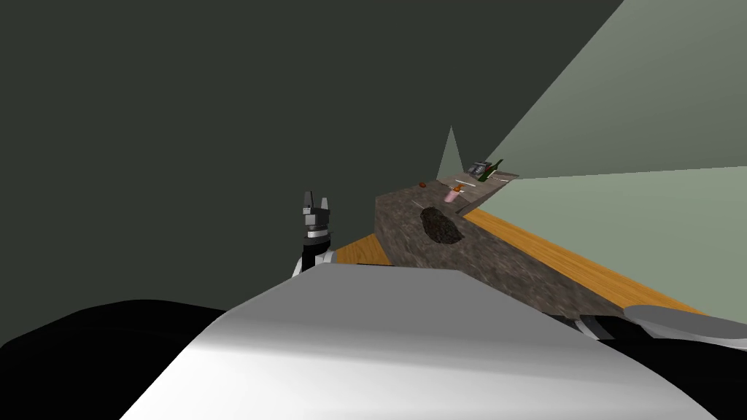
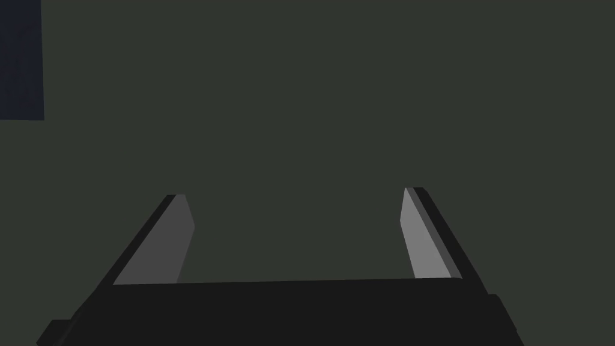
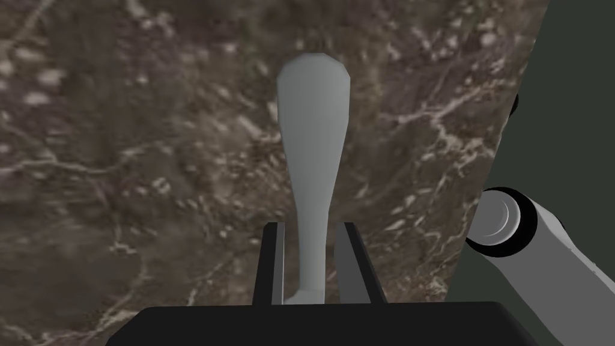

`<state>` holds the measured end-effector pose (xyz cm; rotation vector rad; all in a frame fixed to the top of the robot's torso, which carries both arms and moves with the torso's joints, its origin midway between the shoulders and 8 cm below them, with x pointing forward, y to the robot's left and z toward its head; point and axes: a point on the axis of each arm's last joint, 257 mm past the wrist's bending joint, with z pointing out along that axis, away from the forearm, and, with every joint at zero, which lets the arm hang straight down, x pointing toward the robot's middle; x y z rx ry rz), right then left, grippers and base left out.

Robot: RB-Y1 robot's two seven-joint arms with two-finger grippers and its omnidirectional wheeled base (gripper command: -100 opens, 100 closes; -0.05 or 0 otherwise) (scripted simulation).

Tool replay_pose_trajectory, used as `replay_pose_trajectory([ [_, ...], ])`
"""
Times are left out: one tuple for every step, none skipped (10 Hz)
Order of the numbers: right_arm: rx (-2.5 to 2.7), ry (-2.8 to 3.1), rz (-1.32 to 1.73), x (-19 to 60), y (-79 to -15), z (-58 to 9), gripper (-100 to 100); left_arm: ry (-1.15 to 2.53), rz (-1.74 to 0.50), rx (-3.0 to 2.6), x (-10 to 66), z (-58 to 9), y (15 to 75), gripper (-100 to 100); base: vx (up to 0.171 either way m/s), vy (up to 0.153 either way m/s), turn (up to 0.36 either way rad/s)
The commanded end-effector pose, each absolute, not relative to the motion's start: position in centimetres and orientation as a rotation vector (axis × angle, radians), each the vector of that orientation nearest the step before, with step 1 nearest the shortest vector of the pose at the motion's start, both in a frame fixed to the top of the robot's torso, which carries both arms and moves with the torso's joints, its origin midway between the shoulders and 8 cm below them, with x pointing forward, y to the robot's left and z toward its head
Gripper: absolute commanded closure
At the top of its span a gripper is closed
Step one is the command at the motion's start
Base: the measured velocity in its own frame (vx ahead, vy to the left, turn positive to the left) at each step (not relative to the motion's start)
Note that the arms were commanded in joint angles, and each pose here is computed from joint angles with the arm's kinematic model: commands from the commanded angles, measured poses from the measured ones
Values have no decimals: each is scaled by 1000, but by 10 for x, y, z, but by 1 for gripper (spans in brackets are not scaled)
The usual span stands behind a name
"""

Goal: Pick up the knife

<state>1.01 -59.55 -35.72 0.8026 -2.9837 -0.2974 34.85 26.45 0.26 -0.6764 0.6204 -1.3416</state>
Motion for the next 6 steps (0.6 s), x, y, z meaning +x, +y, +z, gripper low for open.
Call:
replay_pose_trajectory([
  [803, -2984, -297, 10, -596, -357, 100, 620, -1342, -676, 349, 3, 264, 0, 0, 0, 0],
  [803, -2984, -297, 10, -596, -357, 0, 620, -1342, -676, 349, 3, 264, 0, 0, 0, 0],
  [817, -2978, -310, 20, -594, -347, 100, 620, -1342, -676, 349, 3, 264, 0, -5, 2, -123],
  [827, -2974, -310, 26, -595, -340, 100, 620, -1341, -676, 349, 3, 264, 0, -10, 10, -99],
  [824, -2976, -307, 23, -593, -344, 100, 620, -1342, -676, 349, 3, 264, 0, -5, 3, -12],
  [823, -2976, -308, 24, -592, -343, 0, 620, -1342, -676, 349, 3, 264, 0, 0, 0, 0],
])
